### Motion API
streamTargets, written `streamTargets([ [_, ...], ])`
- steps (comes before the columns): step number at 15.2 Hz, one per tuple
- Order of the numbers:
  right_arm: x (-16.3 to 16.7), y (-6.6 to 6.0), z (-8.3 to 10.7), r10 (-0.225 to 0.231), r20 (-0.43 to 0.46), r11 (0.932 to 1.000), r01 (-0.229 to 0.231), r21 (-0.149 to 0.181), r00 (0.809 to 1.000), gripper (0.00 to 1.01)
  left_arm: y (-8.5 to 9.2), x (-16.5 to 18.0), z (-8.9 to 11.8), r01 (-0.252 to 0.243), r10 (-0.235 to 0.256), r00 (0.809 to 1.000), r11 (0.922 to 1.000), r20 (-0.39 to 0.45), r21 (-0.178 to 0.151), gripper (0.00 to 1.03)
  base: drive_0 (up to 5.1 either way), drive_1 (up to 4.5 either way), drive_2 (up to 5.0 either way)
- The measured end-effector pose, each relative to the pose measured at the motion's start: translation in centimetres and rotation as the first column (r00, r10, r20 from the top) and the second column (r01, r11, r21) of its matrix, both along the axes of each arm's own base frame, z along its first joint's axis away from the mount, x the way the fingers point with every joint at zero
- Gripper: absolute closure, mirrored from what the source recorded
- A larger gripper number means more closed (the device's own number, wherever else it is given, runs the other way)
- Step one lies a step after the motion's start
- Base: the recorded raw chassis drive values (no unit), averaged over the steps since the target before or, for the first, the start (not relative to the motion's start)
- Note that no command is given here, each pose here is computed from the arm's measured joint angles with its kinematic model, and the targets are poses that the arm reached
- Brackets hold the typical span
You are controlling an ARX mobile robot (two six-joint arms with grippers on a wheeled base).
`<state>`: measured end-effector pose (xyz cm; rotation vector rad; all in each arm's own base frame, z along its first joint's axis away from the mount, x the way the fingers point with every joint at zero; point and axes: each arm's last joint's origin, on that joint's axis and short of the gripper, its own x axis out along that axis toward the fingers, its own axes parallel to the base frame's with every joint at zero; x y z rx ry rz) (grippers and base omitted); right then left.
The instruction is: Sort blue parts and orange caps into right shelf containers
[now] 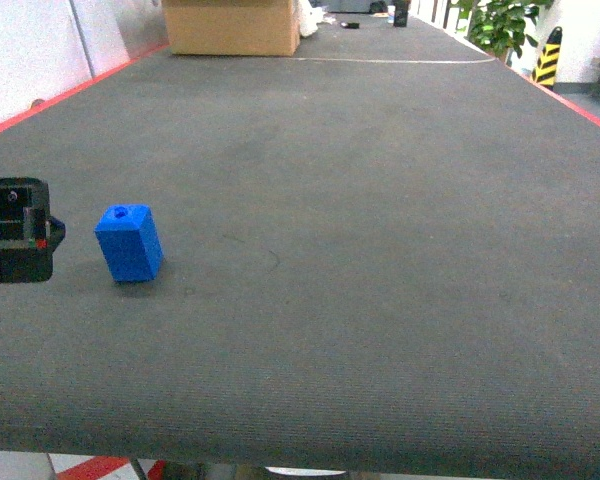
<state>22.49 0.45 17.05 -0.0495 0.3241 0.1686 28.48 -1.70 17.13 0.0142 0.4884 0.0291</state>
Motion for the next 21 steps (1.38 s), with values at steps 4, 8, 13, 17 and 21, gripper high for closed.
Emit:
streamTargets([
  [4,0.0,0.0,0.0,0.0,0.0,1.0,0.0,0.0,1.0,0.57,-1.6,4.5,-0.4,0.031,-0.032,0.999,0.9992,0.01,0.027,0.05,0.0,0.0,0.0],
  [8,0.0,0.0,0.0,0.0,0.0,1.0,0.0,0.0,1.0,0.57,-2.4,10.2,-1.4,0.033,-0.032,0.999,0.9979,-0.002,0.056,0.05,0.0,0.0,0.0],
  [13,0.0,0.0,0.0,0.0,0.0,1.0,0.0,0.0,1.0,0.57,-2.9,13.3,-4.7,0.018,-0.009,0.991,0.9976,-0.132,0.067,0.17,0.0,0.0,0.0],
  [17,0.0,0.0,0.0,0.0,0.0,1.0,0.0,0.0,1.0,0.57,-2.9,13.4,-5.2,0.008,-0.006,0.991,0.9999,-0.136,0.014,0.56,0.0,0.0,0.0],
  [21,0.0,0.0,0.0,0.0,0.0,1.0,0.0,0.0,1.0,0.57,-2.3,9.9,-2.2,-0.019,0.019,1.0,0.9994,-0.002,0.03,0.58,0.0,0.0,0.0],
])
